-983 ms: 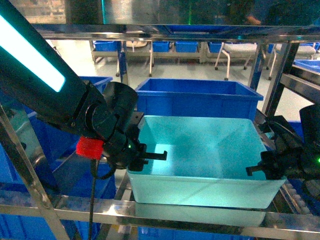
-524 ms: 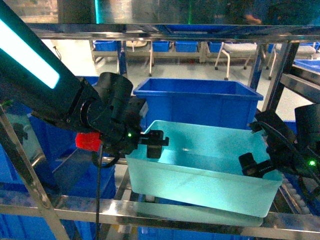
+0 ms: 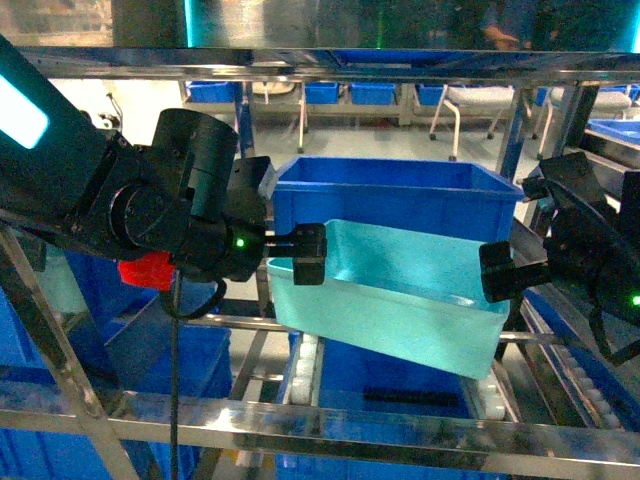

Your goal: Organize blue bins on left shelf correctly

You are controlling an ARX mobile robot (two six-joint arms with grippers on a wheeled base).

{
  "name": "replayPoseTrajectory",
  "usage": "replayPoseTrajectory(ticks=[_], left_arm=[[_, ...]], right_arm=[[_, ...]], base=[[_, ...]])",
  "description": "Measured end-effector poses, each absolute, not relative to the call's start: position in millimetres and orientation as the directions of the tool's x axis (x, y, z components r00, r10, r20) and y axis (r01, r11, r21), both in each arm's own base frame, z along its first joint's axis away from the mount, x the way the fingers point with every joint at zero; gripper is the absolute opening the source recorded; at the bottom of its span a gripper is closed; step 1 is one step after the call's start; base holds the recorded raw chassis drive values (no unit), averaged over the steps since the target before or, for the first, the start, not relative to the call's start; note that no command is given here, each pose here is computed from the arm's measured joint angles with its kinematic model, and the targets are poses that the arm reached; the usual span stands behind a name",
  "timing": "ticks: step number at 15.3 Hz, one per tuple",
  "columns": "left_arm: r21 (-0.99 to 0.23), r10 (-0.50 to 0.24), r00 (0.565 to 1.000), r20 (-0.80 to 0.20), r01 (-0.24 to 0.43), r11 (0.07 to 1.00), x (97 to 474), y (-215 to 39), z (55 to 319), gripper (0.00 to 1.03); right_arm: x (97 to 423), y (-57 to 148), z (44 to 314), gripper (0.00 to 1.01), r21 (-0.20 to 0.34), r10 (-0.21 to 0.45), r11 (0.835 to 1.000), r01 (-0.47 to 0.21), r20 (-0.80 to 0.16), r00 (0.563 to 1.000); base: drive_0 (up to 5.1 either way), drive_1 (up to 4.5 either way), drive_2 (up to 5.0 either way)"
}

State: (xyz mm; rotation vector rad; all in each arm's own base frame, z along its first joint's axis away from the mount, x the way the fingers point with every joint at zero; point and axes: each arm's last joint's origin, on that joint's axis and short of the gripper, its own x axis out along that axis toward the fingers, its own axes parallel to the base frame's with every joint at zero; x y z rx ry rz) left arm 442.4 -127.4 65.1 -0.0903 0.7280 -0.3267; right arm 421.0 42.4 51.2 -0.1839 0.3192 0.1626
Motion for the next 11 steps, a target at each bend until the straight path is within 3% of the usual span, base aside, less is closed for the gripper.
replayPoseTrajectory(ticks=[4,6,11], left_arm=[[-0.191,-0.338,0.744,-0.576,0.28,0.941,403,-123,81,0.98],[-0.162,-0.303,0.787,-0.537,0.256,0.953,362,-108,84,0.98],[-0.131,-0.269,0.791,-0.55,0.236,0.963,328,-96,79,0.98]], right_arm=[[379,48,65,0.98,-0.128,0.149,0.975,-0.183,-0.234,0.961],[339,40,63,0.98,-0.119,0.149,0.977,-0.178,-0.219,0.964],[312,30,63,0.98,-0.112,0.131,0.98,-0.164,-0.256,0.958]], base=[[0.0,0.0,0.0],[0.0,0.0,0.0],[0.0,0.0,0.0]])
